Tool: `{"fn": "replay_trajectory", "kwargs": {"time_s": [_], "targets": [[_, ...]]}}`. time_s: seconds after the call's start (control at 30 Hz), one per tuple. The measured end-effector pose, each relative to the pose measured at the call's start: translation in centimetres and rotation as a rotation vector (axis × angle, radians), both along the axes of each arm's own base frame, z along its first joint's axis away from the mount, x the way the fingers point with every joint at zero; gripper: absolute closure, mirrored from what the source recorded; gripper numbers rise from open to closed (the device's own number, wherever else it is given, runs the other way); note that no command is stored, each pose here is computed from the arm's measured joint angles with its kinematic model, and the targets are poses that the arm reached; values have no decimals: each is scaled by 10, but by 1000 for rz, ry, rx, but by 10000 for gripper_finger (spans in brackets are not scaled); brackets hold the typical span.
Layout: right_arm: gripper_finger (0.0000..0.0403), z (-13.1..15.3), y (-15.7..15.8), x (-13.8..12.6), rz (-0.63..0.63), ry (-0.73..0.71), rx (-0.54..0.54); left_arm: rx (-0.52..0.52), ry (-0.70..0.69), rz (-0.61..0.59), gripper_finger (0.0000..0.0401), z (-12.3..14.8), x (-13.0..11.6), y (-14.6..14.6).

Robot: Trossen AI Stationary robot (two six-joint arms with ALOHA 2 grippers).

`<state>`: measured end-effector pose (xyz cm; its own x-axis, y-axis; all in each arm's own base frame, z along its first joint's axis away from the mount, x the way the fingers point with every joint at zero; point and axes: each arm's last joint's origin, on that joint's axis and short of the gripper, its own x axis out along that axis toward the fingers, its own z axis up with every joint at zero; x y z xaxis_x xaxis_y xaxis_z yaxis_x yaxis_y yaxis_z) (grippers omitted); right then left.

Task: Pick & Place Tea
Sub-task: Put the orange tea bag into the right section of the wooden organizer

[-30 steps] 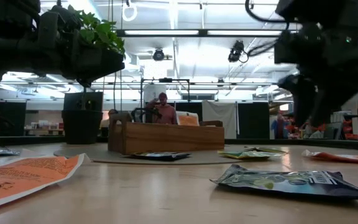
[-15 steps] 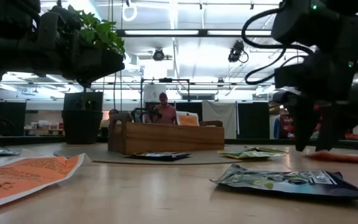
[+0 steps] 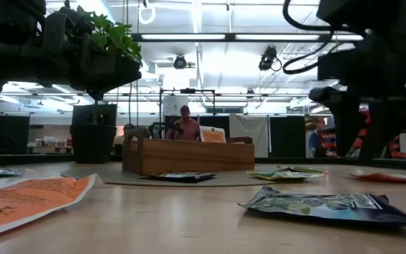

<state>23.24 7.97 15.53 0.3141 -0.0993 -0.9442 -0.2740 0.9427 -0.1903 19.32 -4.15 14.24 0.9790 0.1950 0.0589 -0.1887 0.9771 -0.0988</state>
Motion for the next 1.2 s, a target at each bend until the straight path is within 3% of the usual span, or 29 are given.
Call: {"fn": "replay_trajectory", "kwargs": {"time_s": [0.17, 0.37, 0.53, 1.07, 1.2], "targets": [[240, 12, 4, 6, 57, -6, 56, -5, -1, 0, 238, 0, 0, 0], [229, 9, 3, 0, 132, 70, 28, -6, -1, 0, 238, 0, 0, 0], [225, 10, 6, 8, 193, -6, 42, -2, 0, 0, 238, 0, 0, 0], [225, -28, 14, 18, 301, 98, 3, -14, -2, -1, 238, 0, 0, 0], [244, -33, 15, 21, 294, 104, 7, -17, -2, -1, 238, 0, 0, 0]]}}
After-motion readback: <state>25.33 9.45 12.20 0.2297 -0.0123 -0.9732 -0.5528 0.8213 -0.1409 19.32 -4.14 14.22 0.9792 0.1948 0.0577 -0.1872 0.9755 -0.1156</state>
